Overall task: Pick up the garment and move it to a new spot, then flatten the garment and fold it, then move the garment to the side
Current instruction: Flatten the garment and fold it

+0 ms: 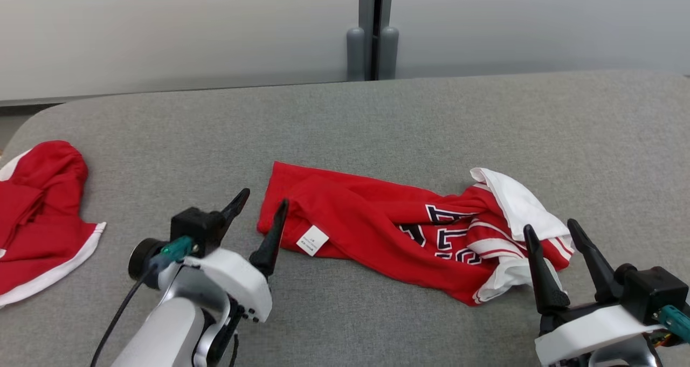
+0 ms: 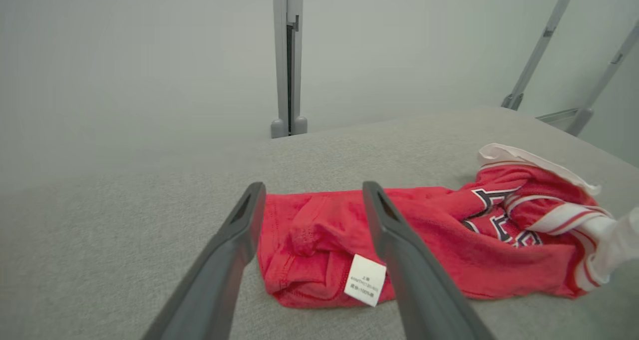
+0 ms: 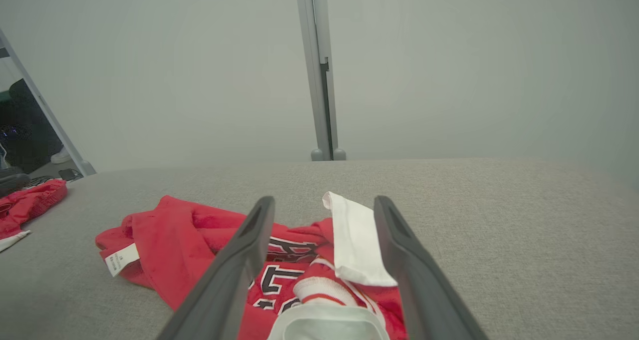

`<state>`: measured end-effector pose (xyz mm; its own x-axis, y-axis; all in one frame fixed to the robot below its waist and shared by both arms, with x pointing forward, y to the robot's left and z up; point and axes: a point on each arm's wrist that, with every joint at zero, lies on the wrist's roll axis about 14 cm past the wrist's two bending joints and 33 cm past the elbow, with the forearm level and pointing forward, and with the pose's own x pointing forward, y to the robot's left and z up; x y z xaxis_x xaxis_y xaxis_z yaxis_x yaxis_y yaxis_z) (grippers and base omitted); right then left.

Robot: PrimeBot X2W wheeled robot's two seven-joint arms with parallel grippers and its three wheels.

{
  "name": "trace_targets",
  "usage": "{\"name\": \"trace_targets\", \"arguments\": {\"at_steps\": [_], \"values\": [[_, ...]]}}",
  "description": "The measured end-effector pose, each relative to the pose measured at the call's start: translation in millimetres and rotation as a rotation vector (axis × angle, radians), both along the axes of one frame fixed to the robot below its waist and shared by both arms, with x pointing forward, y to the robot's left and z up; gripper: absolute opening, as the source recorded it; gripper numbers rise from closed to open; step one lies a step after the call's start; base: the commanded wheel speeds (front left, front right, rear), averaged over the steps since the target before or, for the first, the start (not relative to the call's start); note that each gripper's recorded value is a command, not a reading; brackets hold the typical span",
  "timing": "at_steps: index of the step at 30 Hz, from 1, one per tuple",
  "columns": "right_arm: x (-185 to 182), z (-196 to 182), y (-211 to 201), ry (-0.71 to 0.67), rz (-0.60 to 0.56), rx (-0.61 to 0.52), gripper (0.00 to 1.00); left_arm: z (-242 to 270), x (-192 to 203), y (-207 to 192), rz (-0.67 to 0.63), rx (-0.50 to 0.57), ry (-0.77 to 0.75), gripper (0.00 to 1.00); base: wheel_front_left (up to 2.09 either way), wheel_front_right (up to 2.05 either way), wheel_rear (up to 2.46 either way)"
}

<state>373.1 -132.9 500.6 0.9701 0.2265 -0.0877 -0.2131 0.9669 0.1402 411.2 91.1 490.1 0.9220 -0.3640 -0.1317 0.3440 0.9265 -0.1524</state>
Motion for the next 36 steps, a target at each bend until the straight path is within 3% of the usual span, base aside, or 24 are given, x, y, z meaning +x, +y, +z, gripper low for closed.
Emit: {"name": "trace_targets", "arguments": {"at_steps": [4,12,13,14,15,27,36], "values": [[7,-7,-9,0.018,-0.029,-0.003,1.0,-32,17,-20,-0.073,0.025,0.147,1.0,0.0,0.0,0.0],[9,-28,-28,0.071,-0.091,-0.008,1.0,-87,35,-24,-0.097,0.057,0.353,1.0,0.0,0.0,0.0],[9,-29,-29,0.073,-0.094,-0.007,1.0,-91,36,-24,-0.099,0.062,0.365,0.45,0.0,0.0,0.0],[9,-30,-29,0.077,-0.098,-0.006,1.0,-93,37,-24,-0.101,0.058,0.37,0.45,0.0,0.0,0.0],[9,-32,-30,0.08,-0.1,-0.004,1.0,-95,37,-24,-0.103,0.057,0.378,0.0,0.0,0.0,0.0],[17,-29,-25,0.064,-0.089,0.01,1.0,-63,40,3,-0.054,0.044,0.233,0.0,0.0,0.0,0.0],[17,-29,-15,0.075,-0.061,0.017,1.0,-66,-23,56,0.092,0.042,0.293,0.0,0.0,0.0,0.0]]}}
